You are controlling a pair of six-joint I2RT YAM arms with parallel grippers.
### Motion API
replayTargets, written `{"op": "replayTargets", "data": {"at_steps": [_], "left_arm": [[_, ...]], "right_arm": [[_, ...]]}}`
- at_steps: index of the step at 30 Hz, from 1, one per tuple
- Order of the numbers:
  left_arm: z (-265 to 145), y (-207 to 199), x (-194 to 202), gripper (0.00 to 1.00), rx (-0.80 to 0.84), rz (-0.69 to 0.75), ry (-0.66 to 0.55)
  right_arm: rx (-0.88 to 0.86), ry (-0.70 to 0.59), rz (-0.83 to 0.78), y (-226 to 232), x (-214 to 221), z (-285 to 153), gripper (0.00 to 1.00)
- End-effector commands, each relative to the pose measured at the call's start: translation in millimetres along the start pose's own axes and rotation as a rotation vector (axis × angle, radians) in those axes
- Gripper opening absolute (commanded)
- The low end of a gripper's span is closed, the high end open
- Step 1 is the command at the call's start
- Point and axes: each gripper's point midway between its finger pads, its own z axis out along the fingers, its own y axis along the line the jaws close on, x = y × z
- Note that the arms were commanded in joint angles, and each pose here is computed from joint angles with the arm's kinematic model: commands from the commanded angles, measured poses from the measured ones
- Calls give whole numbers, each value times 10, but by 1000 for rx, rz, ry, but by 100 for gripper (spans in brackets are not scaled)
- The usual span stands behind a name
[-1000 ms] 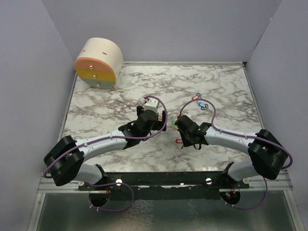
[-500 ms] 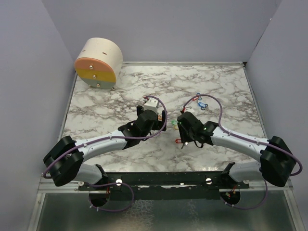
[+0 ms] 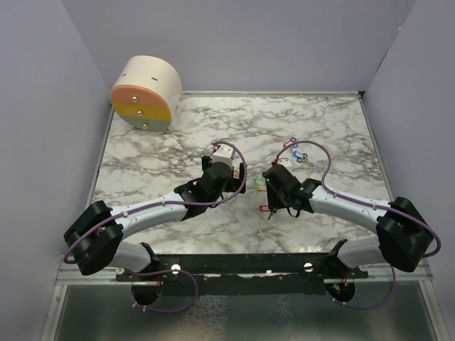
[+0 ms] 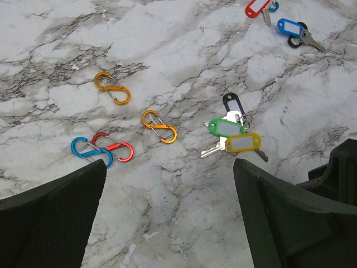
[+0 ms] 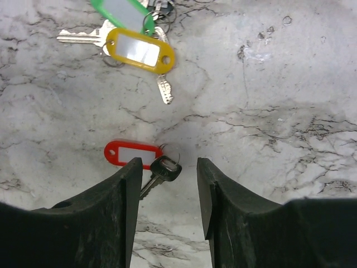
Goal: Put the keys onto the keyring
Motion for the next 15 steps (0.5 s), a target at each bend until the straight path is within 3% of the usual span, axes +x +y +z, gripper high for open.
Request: {"op": "replayTargets", "data": {"at_steps": [1,15], "left_arm": [[-44,53,-49,99,-9,-8,-22],[-37,53,-33,99,-7,-7,-20]], "right_arm": [[-34,-47,75,5,-107,20,43],[-88,-21,115,-14,-38,121,33]]}}
